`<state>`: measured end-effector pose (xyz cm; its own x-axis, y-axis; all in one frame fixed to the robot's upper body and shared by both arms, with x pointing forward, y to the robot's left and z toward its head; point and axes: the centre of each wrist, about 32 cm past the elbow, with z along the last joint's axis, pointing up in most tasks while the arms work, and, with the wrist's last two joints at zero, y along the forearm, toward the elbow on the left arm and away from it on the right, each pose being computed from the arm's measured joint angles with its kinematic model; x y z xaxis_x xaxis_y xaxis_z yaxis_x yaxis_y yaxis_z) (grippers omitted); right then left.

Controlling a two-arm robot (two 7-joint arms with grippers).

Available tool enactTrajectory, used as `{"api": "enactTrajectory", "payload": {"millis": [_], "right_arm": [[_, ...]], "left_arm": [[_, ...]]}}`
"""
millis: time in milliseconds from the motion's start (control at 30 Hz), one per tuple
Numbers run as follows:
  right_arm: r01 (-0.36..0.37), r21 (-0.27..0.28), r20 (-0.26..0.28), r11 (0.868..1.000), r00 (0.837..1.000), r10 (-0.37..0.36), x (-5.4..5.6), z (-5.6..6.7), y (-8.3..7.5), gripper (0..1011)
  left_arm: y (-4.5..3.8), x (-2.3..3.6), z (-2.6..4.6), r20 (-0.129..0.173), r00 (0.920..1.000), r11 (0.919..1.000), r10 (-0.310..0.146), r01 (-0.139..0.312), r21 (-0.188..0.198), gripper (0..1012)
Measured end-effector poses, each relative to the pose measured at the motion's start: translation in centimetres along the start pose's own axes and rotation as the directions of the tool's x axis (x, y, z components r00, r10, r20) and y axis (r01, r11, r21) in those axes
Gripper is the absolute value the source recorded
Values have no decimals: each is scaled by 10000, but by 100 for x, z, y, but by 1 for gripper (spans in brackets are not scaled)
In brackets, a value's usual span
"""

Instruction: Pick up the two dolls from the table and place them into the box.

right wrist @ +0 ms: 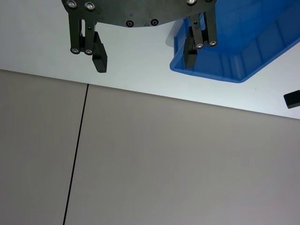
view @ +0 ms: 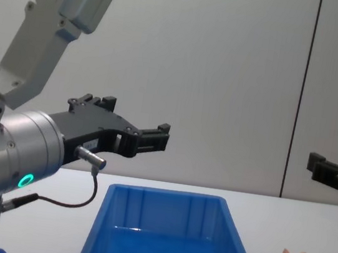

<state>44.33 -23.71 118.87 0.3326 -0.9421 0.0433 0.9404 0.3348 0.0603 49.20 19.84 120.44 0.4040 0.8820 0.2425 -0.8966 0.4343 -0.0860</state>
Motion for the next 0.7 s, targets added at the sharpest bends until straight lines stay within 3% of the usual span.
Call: {"api": "enactTrajectory", "payload": {"millis": [467,700], "right_arm": [[18,-25,3,10000,10000,-18,8,-3,0,1001],[126,-404,-61,9991,9999,-129,38,-27,-4,1001]], "left_arm": [[0,0,0,0,10000,10000,1,-1,0,1001],[0,0,0,0,10000,10000,1,-1,0,1001]]}}
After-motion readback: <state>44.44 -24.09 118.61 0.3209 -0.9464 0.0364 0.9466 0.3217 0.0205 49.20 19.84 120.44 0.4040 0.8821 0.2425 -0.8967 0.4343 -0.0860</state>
